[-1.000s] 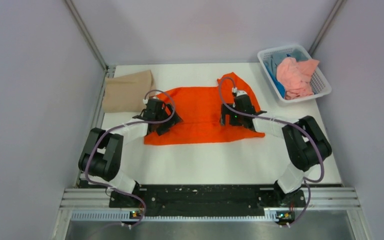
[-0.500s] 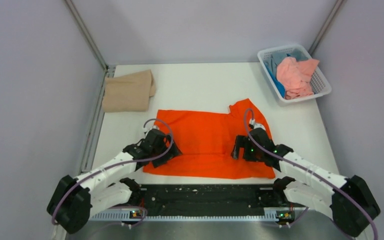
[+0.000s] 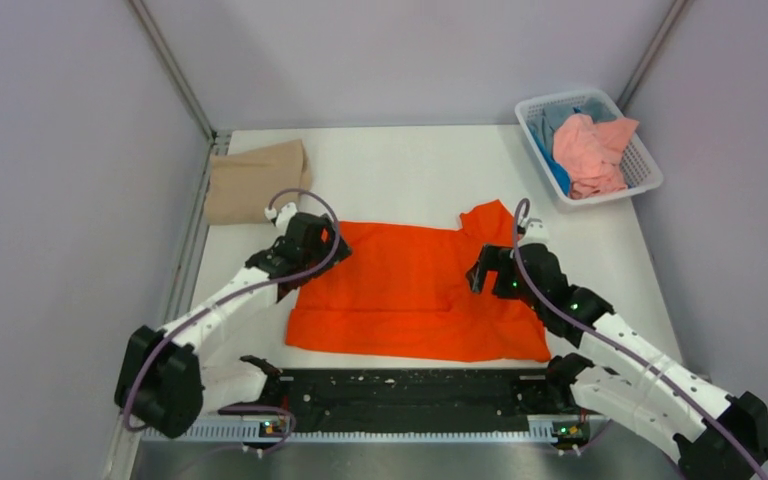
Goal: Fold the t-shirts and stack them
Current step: Fold the flattened tshirt in 1/3 of the way, then grab the side of the flattened tshirt furthest away from the robot with both arms
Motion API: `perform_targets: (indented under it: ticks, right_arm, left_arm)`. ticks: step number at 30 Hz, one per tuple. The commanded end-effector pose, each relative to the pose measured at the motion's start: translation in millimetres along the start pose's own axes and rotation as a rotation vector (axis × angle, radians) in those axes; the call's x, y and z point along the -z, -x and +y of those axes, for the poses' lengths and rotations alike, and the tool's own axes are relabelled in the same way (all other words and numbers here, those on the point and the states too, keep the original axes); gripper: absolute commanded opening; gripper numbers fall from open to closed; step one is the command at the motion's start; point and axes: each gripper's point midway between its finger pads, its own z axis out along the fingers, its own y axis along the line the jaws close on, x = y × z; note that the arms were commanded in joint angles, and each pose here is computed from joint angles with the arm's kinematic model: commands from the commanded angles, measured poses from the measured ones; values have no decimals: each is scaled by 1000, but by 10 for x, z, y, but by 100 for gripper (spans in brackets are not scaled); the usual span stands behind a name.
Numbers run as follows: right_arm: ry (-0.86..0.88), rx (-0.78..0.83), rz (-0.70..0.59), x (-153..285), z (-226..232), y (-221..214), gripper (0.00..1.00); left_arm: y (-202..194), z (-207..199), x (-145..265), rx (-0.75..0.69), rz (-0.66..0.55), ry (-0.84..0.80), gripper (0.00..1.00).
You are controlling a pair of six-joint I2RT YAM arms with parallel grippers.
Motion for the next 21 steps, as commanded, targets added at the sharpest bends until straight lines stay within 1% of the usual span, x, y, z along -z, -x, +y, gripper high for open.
perform_targets:
  ticks: [1,4,8,17,21]
  right_arm:
    - [4,47,-71,-61,44,171,98]
    - [-52,76,-56,-105,-57,144,98]
    - [-87,94,-48,-136,-127,119,98]
    - [-150,121,-57,-120,-246,147,99]
    - [-172,126,-59,-121,-289,147,99]
  left_arm:
    - [308,-176,-420,28,9,-28,99]
    - [437,-279,-698,31,32,-25,99]
    - [535,-388,-996,10,49,-3,99]
    - [792,-219,-1503,14,40,119,98]
    - [788,-223,-1606,18,127,134,95]
